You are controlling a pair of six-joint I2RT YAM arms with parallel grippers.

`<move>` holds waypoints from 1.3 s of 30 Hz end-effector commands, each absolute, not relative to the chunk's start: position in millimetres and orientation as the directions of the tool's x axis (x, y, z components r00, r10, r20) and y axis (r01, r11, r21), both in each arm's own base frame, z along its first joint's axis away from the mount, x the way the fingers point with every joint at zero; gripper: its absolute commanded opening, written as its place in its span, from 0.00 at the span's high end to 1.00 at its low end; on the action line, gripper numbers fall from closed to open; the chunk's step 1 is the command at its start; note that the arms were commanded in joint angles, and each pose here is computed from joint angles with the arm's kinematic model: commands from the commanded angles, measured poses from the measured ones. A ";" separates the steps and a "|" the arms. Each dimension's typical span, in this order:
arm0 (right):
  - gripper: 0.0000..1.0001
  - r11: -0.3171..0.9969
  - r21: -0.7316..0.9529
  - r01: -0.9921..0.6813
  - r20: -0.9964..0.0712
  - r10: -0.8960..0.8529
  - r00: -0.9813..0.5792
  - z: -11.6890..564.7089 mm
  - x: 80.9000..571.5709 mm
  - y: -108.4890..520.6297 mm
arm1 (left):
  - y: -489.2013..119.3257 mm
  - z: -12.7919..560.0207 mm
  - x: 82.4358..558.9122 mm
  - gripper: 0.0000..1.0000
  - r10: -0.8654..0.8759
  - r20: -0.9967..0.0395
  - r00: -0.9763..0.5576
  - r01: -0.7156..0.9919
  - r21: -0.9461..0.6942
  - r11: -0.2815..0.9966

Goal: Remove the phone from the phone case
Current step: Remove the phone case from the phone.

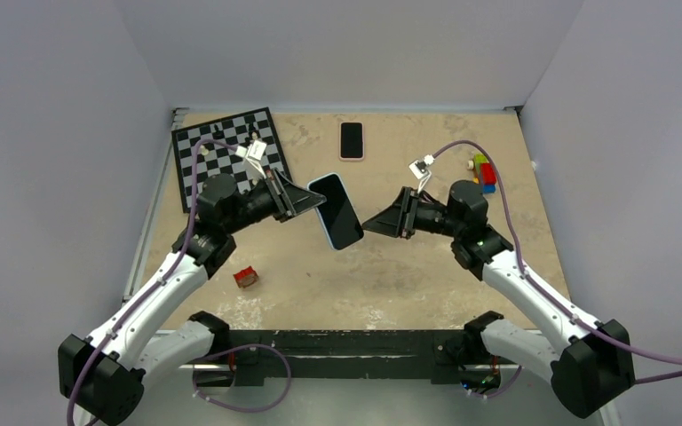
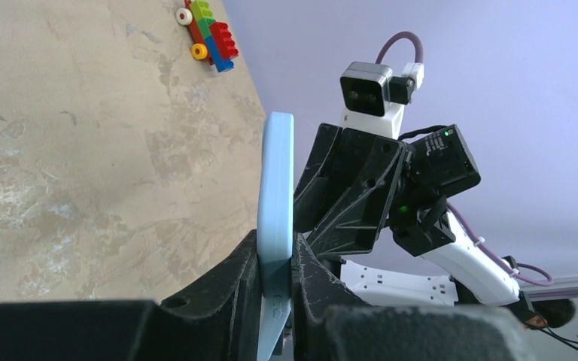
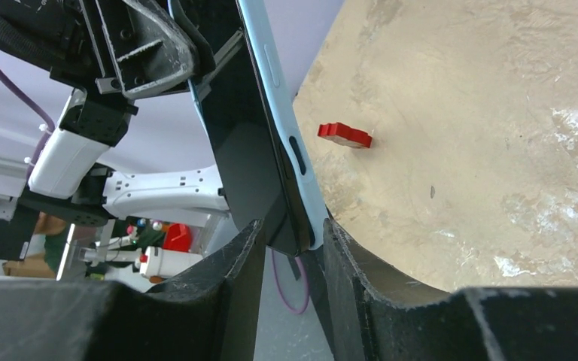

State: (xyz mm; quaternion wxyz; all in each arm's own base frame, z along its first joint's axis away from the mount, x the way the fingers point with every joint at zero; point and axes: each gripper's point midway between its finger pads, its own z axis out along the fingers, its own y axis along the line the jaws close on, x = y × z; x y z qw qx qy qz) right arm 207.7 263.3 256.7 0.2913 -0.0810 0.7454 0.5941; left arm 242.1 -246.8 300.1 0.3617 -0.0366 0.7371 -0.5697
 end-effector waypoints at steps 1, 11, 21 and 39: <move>0.62 0.232 0.833 -0.503 -0.549 0.224 -0.805 268.8 198.0 263.2 | -249.4 336.2 241.8 1.00 -0.505 -0.498 -0.705 0.436 -0.866 0.244; 0.70 0.157 0.851 -0.501 -0.525 0.216 -0.823 271.1 184.6 265.5 | -250.9 337.3 242.6 1.00 -0.502 -0.501 -0.705 0.444 -0.864 0.238; 0.70 0.157 0.850 -0.502 -0.526 0.225 -0.820 276.7 181.7 265.8 | -250.1 332.4 241.3 1.00 -0.491 -0.515 -0.703 0.449 -0.856 0.256; 0.59 0.181 0.852 -0.491 -0.522 0.231 -0.821 273.5 178.8 266.0 | -248.7 337.0 239.2 1.00 -0.501 -0.505 -0.703 0.444 -0.862 0.245</move>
